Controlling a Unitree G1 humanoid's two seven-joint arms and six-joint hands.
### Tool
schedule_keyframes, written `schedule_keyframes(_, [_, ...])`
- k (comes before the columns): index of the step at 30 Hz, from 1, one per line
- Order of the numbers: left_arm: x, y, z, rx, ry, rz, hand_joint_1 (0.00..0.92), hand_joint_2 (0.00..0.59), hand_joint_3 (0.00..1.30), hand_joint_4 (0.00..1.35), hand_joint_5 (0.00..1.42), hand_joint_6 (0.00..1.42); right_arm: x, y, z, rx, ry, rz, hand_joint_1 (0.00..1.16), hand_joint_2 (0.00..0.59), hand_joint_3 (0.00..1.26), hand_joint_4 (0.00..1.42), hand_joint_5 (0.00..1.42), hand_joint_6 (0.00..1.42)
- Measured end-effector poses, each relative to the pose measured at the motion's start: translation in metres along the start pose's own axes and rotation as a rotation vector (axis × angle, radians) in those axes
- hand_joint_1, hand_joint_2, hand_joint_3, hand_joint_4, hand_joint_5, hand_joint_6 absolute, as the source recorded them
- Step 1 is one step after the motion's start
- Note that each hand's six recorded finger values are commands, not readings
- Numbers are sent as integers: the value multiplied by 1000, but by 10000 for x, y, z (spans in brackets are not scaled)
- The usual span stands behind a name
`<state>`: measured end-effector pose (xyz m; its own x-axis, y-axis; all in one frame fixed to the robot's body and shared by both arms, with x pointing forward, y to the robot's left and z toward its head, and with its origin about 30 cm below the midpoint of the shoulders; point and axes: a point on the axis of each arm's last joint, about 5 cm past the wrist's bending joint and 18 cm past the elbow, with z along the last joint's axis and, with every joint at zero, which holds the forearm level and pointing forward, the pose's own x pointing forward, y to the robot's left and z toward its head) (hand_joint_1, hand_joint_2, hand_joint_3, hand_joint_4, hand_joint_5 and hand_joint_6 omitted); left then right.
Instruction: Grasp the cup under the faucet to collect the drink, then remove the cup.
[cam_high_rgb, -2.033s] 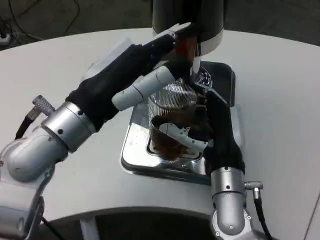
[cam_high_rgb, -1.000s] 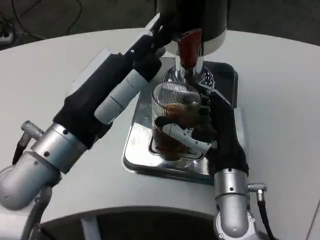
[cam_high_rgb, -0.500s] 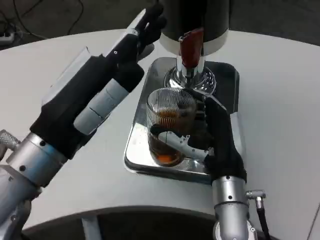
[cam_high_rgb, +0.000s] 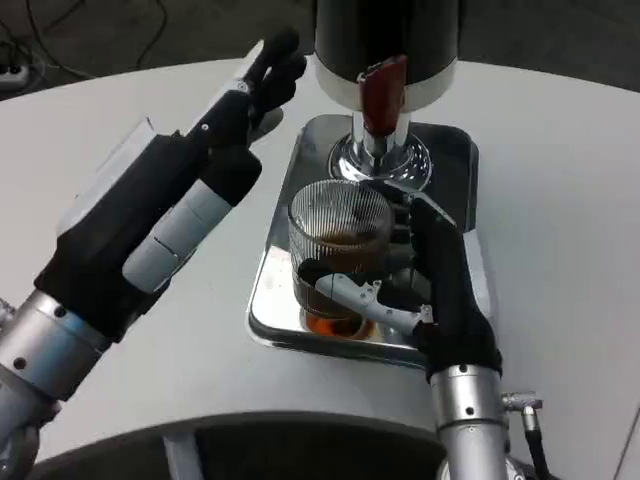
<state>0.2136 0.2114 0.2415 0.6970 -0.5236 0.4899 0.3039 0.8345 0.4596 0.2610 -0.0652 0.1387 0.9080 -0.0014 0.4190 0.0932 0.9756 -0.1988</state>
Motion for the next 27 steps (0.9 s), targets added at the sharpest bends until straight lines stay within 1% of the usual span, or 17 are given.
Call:
schedule_keyframes(3, [-53,28,7,11,12,16,0,78,0,0,0,0,-28,-37,15,-1,-9,6,913,159,645,742,846,773])
schedule_keyframes(7, [-115,59,14,28,32,28,0,80,0,0,0,0,-97,-119,39,-6,-23,27,937,156,661,746,859,792])
schedule_keyframes(11, [-156,69,25,37,40,34,0,81,0,0,2,0,-151,-166,65,-4,-25,38,968,128,649,721,870,802])
schedule_keyframes(13, [-164,79,42,49,37,25,0,81,0,0,2,0,-185,-196,86,-3,-29,46,981,120,646,720,871,814])
schedule_keyframes(14, [-171,81,45,54,36,23,0,81,0,0,2,0,-198,-209,90,-2,-30,49,990,103,646,713,861,815])
schedule_keyframes(18, [-247,135,67,94,46,9,0,82,0,0,3,0,-313,-309,110,-9,-33,68,1026,75,646,703,842,832])
schedule_keyframes(21, [-277,167,93,127,39,-11,0,83,0,0,3,0,-374,-368,132,-6,-30,72,1032,71,648,703,841,834])
schedule_keyframes(23, [-308,170,99,144,35,-27,0,83,0,0,3,0,-426,-406,160,-6,-36,82,1036,69,652,703,832,836])
schedule_keyframes(27, [-357,194,109,172,41,-47,0,84,0,0,9,0,-480,-455,206,-2,-41,94,1049,60,653,695,831,839])
